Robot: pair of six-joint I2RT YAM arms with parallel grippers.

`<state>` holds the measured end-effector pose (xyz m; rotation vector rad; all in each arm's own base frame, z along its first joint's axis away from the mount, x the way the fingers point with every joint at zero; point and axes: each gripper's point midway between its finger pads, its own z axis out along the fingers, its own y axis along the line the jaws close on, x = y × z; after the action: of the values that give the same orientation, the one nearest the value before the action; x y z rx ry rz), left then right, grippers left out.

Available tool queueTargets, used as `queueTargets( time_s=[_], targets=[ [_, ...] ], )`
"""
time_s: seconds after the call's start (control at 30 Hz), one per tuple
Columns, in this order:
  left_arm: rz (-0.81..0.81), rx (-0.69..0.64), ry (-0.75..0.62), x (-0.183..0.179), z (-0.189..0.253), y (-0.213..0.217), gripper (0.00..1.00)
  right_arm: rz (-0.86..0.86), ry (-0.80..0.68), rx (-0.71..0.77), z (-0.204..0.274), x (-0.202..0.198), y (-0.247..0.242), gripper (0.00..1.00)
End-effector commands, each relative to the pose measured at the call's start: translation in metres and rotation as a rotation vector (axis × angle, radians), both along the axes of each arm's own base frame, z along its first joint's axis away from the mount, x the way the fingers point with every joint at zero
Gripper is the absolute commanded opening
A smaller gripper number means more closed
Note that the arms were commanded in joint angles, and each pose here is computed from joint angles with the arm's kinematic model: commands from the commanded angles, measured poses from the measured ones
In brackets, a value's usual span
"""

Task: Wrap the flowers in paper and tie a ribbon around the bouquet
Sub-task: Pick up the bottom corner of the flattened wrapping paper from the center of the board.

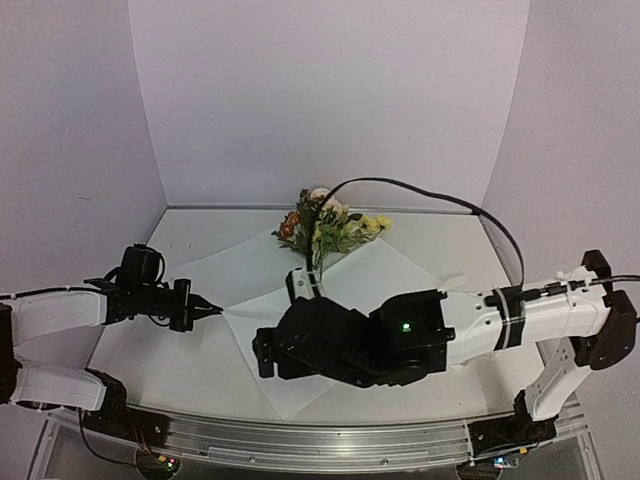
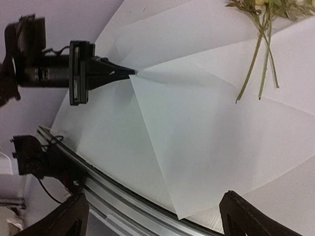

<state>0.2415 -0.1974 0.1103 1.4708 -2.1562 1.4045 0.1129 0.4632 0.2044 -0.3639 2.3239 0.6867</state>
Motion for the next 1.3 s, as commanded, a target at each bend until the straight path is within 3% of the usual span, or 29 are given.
queueTargets(
  time_s=[0.0, 0.13, 0.5, 0.83, 1.07, 1.17, 1.27],
  targets=[
    [-0.008, -0.026, -0.012, 0.006, 0.014, -0.004, 0.00, 0.285, -0.214, -0.537, -0.055, -0.029, -0.003, 0.96],
    [-0.007, -0.027, -0.008, 0.006, 0.013, -0.004, 0.00, 0.328, -0.256, -0.643, -0.076, -0.035, 0.016, 0.96],
    [-0.017, -0.024, -0.005, 0.006, 0.019, -0.005, 0.00, 0.372, -0.283, -0.755, -0.123, -0.041, 0.033, 0.98],
    [-0.021, -0.015, 0.003, 0.000, 0.018, -0.002, 0.00, 0.295, -0.359, -0.878, -0.142, -0.026, 0.021, 0.96],
    [-0.018, -0.009, 0.006, -0.003, 0.016, 0.001, 0.00, 0.245, -0.458, -0.960, -0.142, -0.011, 0.007, 0.80],
    [-0.018, -0.006, 0.006, -0.004, 0.016, 0.002, 0.00, 0.241, -0.486, -0.978, -0.140, -0.008, 0.005, 0.68],
    [-0.018, -0.003, 0.007, -0.005, 0.014, 0.003, 0.00, 0.240, -0.504, -0.981, -0.136, -0.006, 0.005, 0.49]
  ],
)
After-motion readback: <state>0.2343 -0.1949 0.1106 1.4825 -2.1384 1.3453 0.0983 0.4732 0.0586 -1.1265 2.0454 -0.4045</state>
